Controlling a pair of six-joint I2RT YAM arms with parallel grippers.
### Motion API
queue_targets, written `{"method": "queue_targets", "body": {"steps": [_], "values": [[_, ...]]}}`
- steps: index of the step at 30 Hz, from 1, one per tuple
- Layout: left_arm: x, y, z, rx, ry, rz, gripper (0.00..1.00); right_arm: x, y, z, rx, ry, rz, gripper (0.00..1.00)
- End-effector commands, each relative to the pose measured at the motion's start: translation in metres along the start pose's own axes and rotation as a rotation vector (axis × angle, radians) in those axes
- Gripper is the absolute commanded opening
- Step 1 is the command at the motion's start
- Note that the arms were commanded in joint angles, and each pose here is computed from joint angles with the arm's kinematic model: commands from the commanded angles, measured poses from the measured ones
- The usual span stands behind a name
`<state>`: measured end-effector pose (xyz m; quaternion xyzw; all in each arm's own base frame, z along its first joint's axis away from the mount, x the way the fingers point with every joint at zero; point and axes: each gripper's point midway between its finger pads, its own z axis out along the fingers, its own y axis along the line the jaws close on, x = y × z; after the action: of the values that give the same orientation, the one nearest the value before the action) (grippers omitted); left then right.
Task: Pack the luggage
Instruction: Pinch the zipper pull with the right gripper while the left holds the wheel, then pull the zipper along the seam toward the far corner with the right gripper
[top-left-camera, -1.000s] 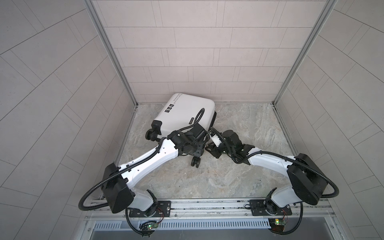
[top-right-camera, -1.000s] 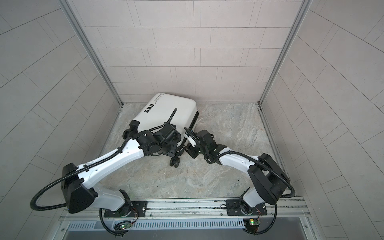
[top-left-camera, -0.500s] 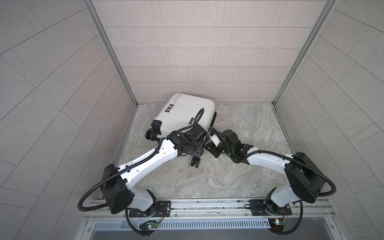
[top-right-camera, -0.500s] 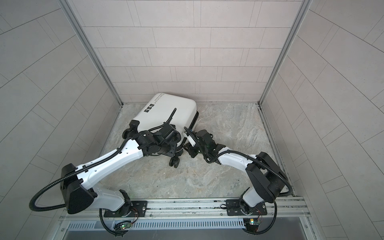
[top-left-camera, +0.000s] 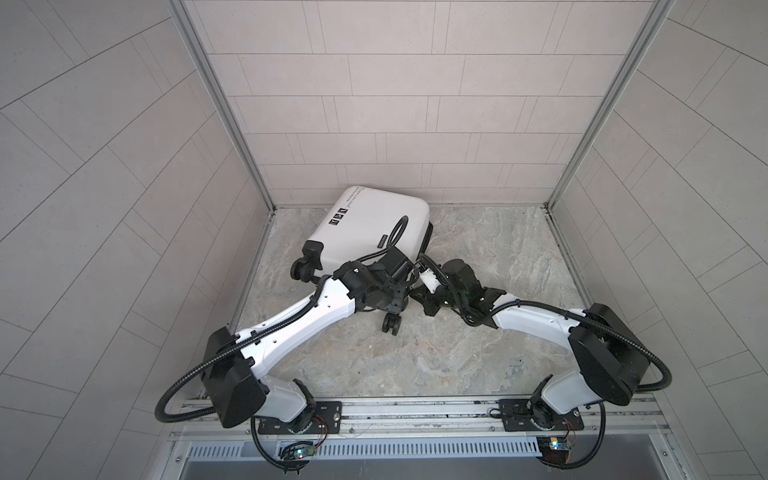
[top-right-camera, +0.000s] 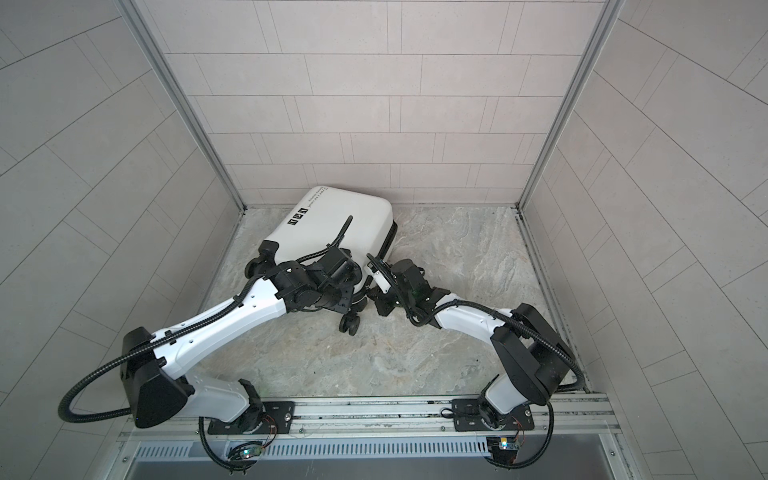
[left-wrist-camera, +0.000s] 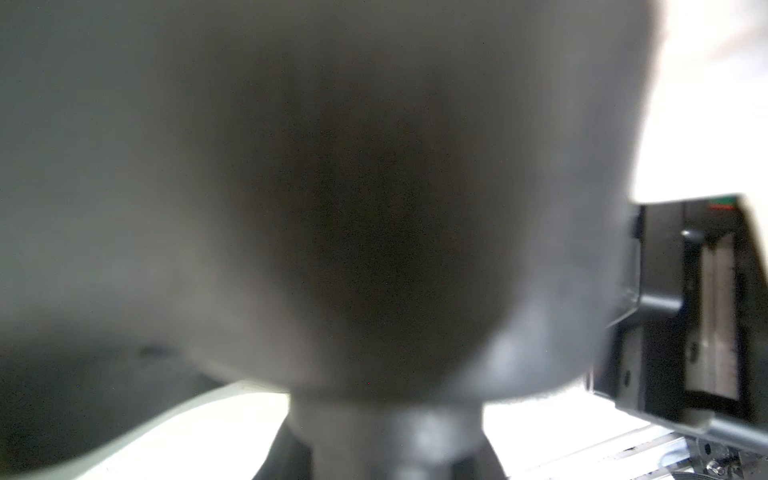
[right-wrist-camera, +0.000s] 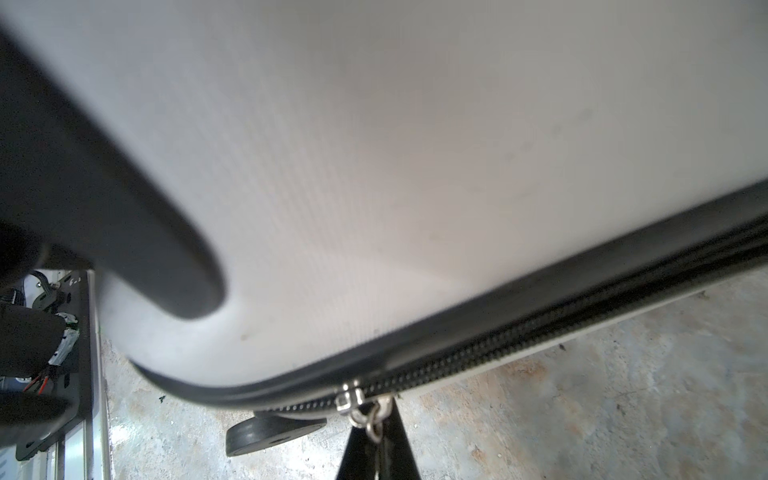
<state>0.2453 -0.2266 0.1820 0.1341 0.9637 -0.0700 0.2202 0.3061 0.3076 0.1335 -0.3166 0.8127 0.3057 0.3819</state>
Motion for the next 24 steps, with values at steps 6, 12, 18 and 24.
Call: {"method": "queue_targets", "body": {"steps": [6,12,18,24], "values": [[-0.026,-0.005,-0.038,0.069,-0.16,-0.049,0.0,-0.018,-0.028,-0.001,0.067,-0.057,0.064,0.0],[-0.024,-0.006,-0.036,0.073,-0.15,-0.046,0.0,-0.019,-0.04,-0.006,0.106,-0.076,0.09,0.0],[-0.023,-0.008,-0.036,0.087,-0.148,-0.047,0.0,-0.021,-0.049,-0.009,0.127,-0.087,0.111,0.0],[-0.022,-0.012,-0.037,0.112,-0.141,-0.048,0.0,-0.023,-0.066,-0.009,0.175,-0.107,0.146,0.0]]}}
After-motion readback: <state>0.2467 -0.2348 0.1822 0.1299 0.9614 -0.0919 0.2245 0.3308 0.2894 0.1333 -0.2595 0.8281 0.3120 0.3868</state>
